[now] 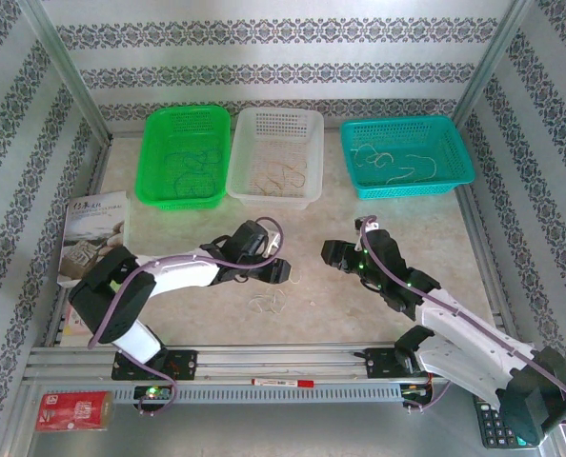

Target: Untangle the cables

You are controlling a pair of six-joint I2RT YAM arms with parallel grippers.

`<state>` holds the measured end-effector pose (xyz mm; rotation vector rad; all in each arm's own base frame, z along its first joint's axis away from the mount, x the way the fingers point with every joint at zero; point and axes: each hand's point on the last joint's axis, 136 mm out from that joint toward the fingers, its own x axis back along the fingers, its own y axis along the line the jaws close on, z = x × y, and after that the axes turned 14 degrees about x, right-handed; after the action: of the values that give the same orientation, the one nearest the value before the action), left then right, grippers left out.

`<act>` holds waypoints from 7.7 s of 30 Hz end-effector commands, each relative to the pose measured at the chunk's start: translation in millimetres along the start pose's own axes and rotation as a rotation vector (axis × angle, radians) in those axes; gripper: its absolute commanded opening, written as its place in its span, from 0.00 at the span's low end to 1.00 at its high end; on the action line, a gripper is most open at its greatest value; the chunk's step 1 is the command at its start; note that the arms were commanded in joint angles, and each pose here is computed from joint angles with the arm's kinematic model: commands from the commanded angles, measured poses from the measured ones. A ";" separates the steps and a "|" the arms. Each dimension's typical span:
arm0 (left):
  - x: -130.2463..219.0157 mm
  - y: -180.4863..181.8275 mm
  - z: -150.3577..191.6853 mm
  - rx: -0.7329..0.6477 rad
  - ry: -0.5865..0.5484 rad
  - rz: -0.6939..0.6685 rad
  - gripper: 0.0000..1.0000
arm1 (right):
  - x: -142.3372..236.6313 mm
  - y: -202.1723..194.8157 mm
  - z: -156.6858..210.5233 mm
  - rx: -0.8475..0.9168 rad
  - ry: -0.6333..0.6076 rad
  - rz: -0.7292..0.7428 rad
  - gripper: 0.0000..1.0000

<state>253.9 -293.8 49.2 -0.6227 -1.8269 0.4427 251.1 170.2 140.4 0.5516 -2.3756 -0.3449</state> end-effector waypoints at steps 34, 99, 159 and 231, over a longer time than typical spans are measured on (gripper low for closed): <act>108.2 -88.6 -57.9 -0.074 -0.288 0.193 0.00 | 11.5 95.4 -37.4 0.068 -0.059 -0.376 0.68; 113.2 -117.9 -87.5 -0.156 -0.518 0.412 0.54 | 174.9 284.6 -244.6 0.264 -0.467 -0.861 0.00; 173.6 -148.5 -76.0 -0.394 -0.585 0.483 0.89 | 178.2 224.5 -270.3 0.216 -0.541 -0.695 0.00; 220.1 -36.2 -50.3 0.008 -0.793 0.212 1.00 | 91.7 98.0 -352.6 0.129 -0.646 -0.273 0.00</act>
<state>238.5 -192.8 260.8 -0.7474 -2.5180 0.9444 388.8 189.9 459.4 0.9443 -2.8480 -0.5783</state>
